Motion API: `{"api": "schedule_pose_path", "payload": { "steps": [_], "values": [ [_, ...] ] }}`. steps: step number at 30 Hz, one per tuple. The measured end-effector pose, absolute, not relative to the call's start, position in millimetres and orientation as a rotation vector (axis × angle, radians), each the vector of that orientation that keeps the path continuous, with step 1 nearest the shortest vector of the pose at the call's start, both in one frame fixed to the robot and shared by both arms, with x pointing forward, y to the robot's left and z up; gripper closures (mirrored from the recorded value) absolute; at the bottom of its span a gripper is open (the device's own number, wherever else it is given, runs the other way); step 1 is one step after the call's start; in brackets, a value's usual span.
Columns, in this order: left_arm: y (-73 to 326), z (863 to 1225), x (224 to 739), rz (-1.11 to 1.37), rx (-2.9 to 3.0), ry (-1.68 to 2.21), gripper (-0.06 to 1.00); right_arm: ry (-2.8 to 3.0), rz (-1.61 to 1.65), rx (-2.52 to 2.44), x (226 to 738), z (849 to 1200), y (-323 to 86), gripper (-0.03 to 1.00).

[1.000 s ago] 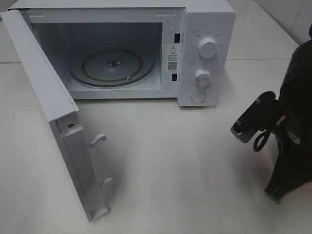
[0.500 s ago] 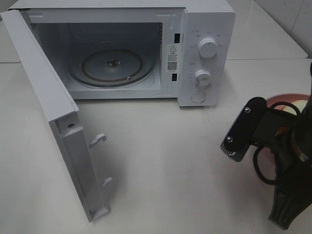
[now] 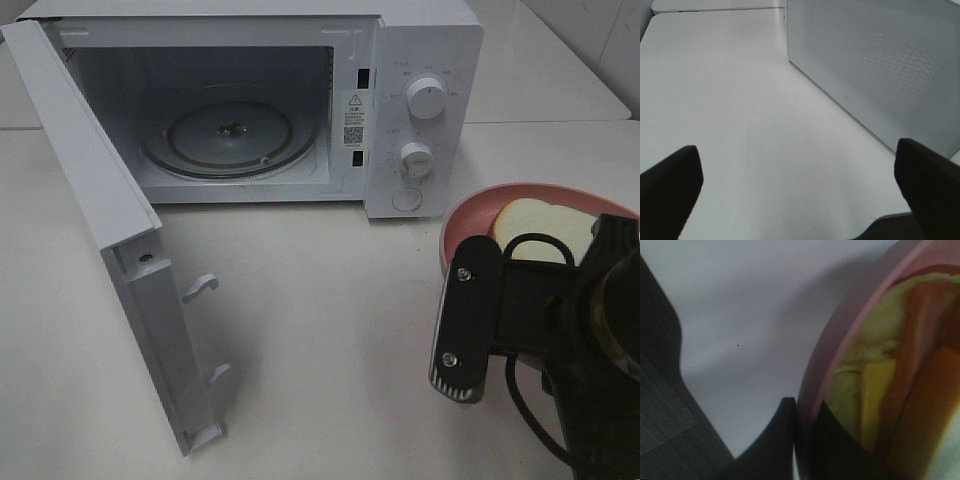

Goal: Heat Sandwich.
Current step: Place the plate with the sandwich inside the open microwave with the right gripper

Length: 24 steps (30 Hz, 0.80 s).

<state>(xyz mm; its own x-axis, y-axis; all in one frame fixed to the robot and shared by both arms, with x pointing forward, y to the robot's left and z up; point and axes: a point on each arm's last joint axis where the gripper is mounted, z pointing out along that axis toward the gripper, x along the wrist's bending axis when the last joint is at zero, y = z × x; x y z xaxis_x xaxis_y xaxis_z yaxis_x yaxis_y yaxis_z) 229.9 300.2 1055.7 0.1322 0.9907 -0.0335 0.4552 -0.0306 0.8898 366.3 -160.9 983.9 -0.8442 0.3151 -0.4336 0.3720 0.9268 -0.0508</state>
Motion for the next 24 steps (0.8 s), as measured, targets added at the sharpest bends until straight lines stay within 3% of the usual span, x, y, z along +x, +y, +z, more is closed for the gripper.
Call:
{"api": "schedule_pose_path", "payload": {
  "steps": [24],
  "values": [
    [300.2, 1055.7, 229.9, 0.841, 1.607, 1.437, -0.05, 2.702, -0.109, -0.11, 369.8, 983.6, -147.7, 0.91]
  ]
}}
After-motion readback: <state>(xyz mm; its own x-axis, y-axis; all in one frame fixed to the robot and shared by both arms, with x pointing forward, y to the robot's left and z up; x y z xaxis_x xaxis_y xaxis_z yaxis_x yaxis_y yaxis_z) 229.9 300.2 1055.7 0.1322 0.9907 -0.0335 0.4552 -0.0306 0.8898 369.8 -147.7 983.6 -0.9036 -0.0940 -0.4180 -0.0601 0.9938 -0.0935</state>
